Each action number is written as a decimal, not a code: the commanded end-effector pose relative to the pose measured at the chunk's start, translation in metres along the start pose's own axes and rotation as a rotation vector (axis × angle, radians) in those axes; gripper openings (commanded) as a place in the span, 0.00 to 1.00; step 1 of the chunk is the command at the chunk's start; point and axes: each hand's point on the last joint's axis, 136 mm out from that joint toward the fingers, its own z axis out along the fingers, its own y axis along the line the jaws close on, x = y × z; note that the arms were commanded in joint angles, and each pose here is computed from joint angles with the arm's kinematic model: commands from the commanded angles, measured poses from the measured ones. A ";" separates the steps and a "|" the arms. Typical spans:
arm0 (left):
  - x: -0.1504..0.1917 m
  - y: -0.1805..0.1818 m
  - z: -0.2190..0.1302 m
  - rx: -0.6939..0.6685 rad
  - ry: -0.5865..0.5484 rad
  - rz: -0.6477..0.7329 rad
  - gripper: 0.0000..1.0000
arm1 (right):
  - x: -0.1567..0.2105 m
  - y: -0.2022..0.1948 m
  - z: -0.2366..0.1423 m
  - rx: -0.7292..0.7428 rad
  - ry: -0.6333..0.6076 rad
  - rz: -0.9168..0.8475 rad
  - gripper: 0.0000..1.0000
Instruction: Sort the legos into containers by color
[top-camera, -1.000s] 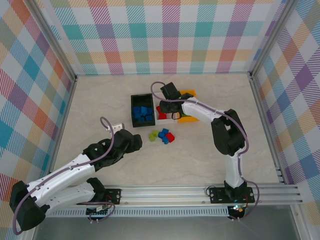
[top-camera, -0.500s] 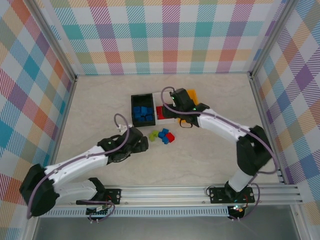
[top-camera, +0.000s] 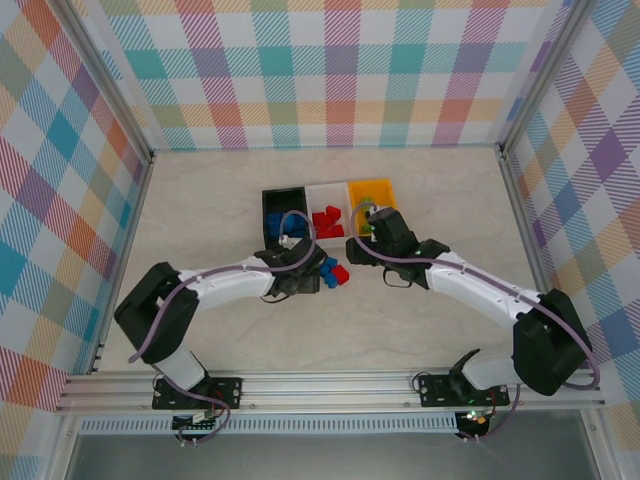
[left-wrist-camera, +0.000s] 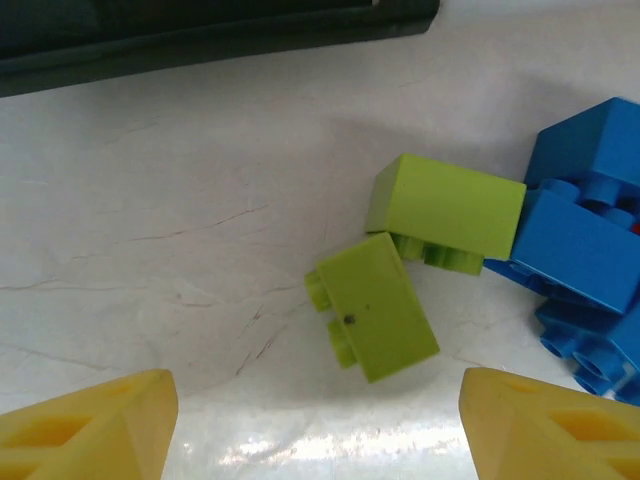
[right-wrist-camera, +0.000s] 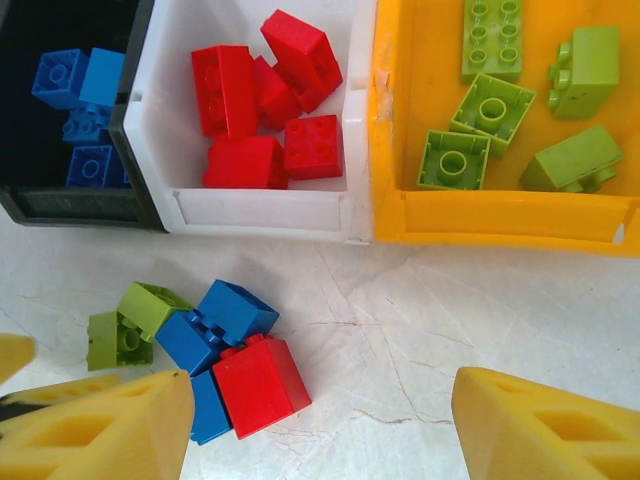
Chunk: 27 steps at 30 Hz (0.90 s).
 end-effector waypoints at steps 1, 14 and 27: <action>-0.007 -0.006 0.006 -0.008 -0.007 0.037 0.73 | -0.012 0.004 -0.011 -0.015 -0.060 0.014 0.69; -0.007 0.001 0.036 -0.071 0.006 0.061 0.51 | -0.013 0.005 -0.018 -0.027 -0.072 -0.001 0.69; -0.023 0.002 0.045 -0.073 -0.046 0.080 0.47 | -0.011 0.004 -0.019 -0.027 -0.068 -0.001 0.69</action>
